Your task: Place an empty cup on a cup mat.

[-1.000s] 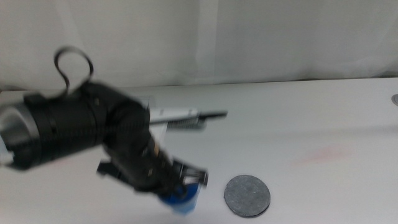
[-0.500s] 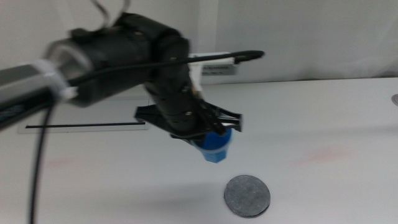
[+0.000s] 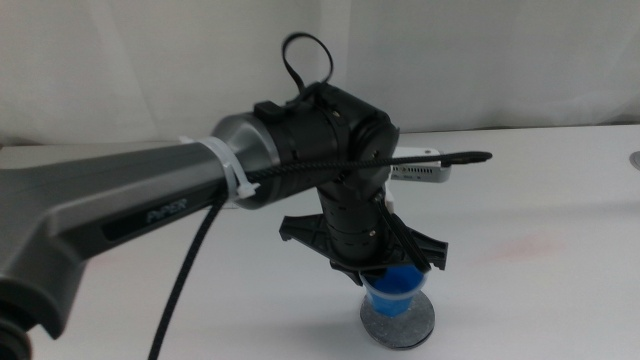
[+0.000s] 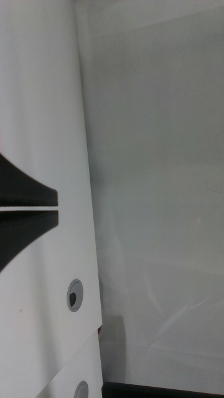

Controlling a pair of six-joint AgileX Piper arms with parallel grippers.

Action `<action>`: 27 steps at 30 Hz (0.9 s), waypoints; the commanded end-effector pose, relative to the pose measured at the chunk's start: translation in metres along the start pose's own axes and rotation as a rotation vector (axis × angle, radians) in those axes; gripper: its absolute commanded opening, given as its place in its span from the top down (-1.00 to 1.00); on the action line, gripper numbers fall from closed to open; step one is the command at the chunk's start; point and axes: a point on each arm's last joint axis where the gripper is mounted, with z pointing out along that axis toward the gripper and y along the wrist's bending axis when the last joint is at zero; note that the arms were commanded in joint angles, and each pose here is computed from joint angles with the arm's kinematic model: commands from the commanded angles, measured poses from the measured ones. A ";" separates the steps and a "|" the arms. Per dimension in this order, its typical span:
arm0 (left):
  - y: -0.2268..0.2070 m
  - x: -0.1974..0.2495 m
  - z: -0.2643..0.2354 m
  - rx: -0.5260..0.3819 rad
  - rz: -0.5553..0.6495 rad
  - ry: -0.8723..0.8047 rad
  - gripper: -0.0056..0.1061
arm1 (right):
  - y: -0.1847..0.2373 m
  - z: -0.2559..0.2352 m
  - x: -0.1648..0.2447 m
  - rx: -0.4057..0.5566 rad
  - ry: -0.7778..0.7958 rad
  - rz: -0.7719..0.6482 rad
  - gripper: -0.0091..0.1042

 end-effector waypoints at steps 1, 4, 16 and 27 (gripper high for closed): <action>-0.005 -0.001 0.005 0.013 -0.029 -0.011 0.95 | -0.001 0.001 0.012 0.007 0.028 -0.005 0.89; -0.007 -0.001 0.014 0.022 -0.043 0.018 0.95 | -0.001 0.001 0.012 0.007 0.028 -0.005 0.89; -0.013 0.000 0.034 0.015 -0.028 0.037 0.95 | -0.001 0.001 0.012 0.007 0.028 -0.005 0.89; -0.013 0.001 0.042 0.018 -0.014 0.061 0.95 | -0.001 0.001 0.012 0.007 0.028 -0.005 0.89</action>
